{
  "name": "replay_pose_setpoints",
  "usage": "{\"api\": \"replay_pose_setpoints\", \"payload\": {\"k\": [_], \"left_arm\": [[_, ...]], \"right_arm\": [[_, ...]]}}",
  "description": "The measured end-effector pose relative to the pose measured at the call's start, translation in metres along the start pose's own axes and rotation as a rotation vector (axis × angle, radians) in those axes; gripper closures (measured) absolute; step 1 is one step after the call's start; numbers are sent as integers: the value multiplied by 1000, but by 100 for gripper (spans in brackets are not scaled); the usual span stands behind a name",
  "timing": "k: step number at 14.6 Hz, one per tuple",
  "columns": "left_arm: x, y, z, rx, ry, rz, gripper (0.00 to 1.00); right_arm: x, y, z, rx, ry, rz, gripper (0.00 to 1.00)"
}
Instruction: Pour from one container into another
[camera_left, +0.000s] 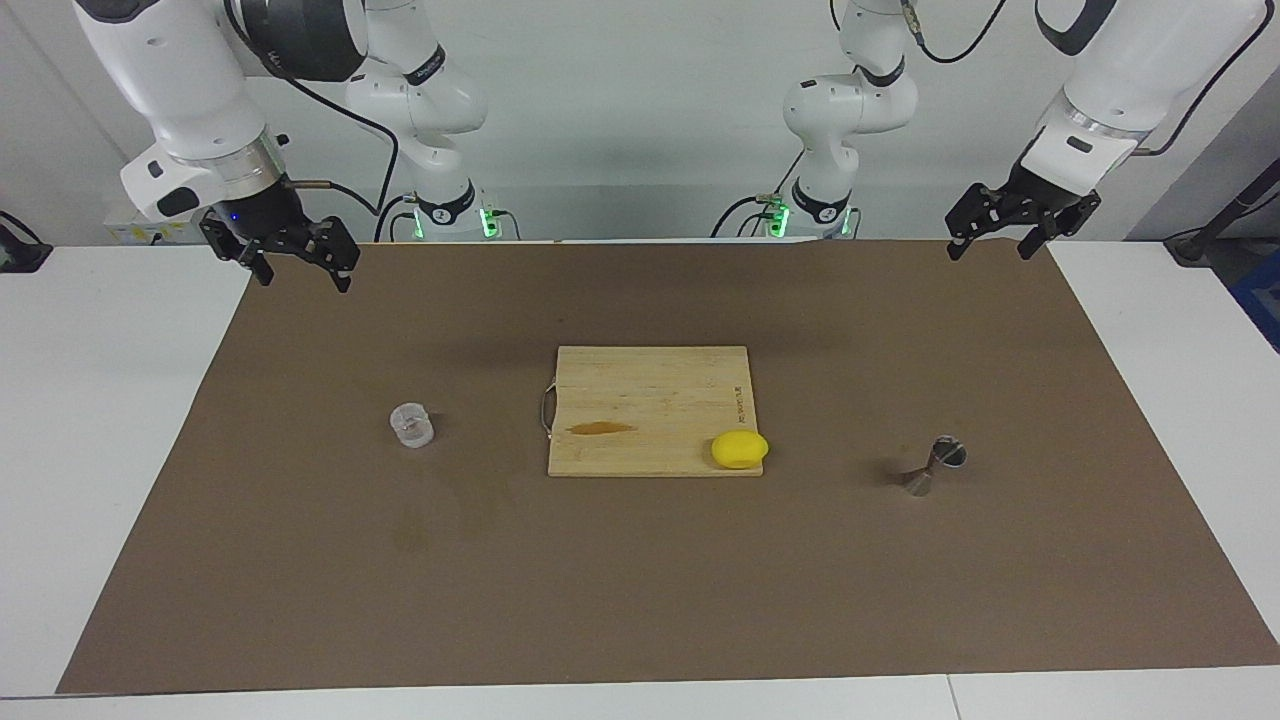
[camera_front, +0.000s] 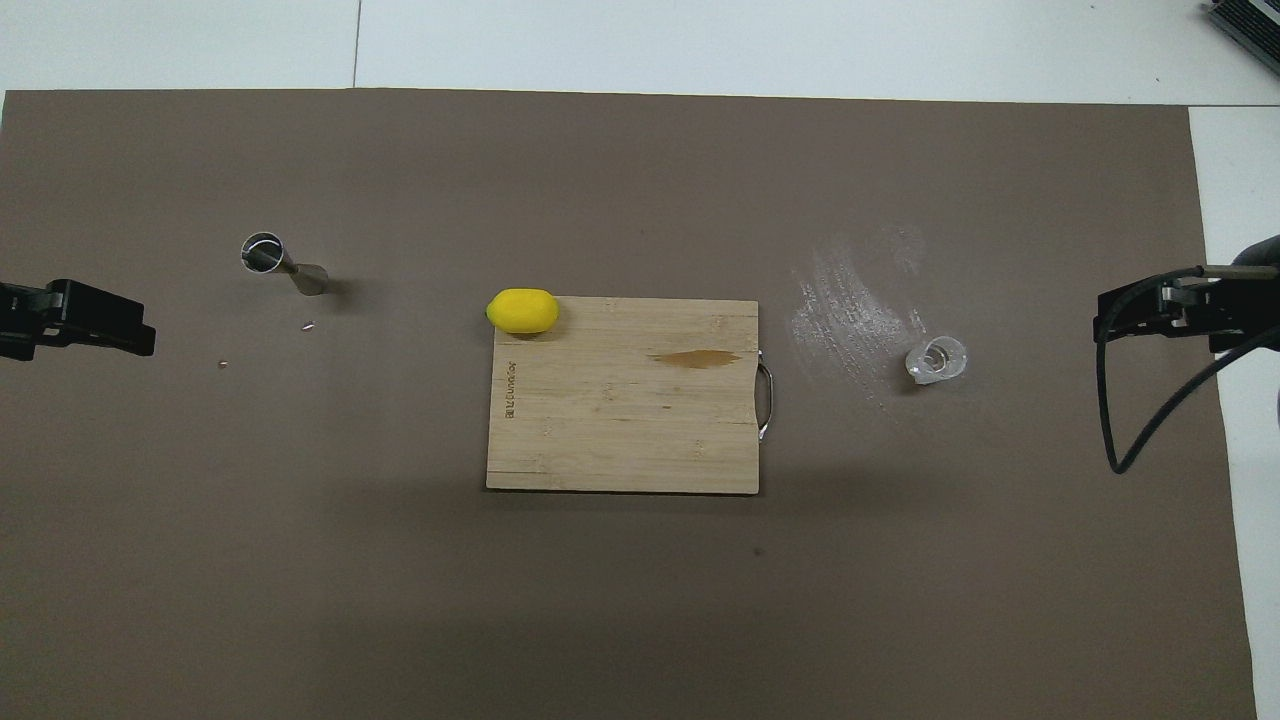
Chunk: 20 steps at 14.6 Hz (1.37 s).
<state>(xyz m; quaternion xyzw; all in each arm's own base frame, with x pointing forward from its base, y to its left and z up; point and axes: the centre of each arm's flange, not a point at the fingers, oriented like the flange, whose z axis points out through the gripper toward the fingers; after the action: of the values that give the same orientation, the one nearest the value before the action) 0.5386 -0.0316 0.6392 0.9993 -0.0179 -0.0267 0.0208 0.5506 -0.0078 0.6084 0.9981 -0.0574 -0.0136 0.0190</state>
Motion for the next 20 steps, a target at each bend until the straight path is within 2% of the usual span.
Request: {"api": "replay_pose_setpoints", "payload": {"k": [12, 20], "left_arm": [[-2, -3, 2, 0, -16, 21, 0], [-10, -44, 51, -7, -81, -112, 0]], "right_arm": [[0, 0, 0, 0, 0, 0, 0], [0, 0, 0, 0, 0, 0, 0]]}}
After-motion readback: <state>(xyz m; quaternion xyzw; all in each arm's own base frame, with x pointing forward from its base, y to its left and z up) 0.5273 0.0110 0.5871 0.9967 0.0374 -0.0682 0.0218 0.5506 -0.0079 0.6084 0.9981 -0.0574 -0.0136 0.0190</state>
